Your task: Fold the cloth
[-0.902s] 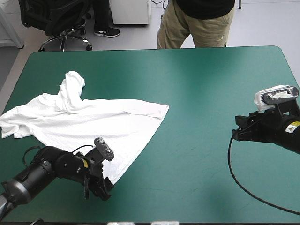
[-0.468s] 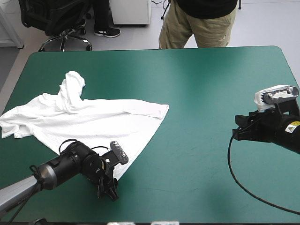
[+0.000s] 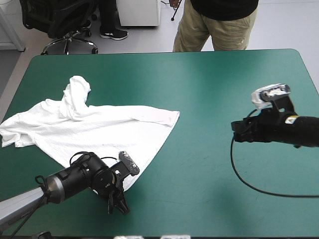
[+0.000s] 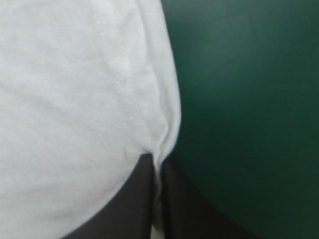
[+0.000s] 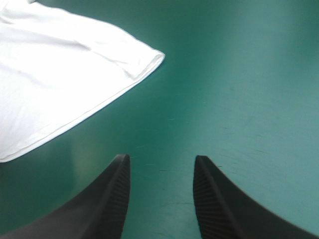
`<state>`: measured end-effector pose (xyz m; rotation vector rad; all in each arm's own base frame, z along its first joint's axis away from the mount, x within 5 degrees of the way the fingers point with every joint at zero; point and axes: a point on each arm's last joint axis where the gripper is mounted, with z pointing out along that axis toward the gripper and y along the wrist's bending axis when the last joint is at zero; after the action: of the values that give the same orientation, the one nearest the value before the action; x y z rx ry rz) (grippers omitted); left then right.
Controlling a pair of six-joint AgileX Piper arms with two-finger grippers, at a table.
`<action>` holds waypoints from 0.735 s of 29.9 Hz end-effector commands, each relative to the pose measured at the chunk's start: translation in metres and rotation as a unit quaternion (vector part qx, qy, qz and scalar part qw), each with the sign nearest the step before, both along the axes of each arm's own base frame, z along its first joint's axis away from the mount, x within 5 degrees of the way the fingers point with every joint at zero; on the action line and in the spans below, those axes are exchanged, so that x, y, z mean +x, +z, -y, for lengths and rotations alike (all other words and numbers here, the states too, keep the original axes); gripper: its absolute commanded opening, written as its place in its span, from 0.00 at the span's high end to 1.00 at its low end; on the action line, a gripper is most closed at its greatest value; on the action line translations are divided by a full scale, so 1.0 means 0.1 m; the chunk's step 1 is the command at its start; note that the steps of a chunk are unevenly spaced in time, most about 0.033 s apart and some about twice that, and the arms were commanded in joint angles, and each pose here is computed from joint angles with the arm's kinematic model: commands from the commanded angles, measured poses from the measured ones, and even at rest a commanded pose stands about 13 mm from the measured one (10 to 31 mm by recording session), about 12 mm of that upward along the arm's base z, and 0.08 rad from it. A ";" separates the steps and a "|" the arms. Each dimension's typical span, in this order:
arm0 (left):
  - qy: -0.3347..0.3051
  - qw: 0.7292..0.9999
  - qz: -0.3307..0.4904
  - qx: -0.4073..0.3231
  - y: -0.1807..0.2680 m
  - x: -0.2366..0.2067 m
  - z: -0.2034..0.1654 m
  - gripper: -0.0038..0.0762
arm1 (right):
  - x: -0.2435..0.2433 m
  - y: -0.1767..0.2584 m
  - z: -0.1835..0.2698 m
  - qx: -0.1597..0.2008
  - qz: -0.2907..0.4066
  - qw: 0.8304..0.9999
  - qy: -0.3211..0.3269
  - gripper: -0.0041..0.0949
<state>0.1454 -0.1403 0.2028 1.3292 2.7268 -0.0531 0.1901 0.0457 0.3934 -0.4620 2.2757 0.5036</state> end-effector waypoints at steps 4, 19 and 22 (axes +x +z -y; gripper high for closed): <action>0.019 0.999 -0.045 0.002 -0.02 -0.09 0.01 0.96 | 0.66 -0.35 -0.52 -0.024 -0.004 0.993 0.112 0.56; 0.055 0.997 -0.060 -0.010 -0.02 -0.11 0.03 0.96 | 1.76 -0.82 -1.31 -0.023 -0.026 0.981 0.191 0.41; 0.059 0.996 -0.060 -0.012 -0.02 -0.11 0.03 0.96 | 1.84 -1.00 -1.42 -0.029 -0.045 0.978 0.202 0.41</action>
<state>0.1450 -0.1409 0.2032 1.2521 2.7671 -0.0674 0.3734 0.1780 0.2767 -0.9652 2.3547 0.6332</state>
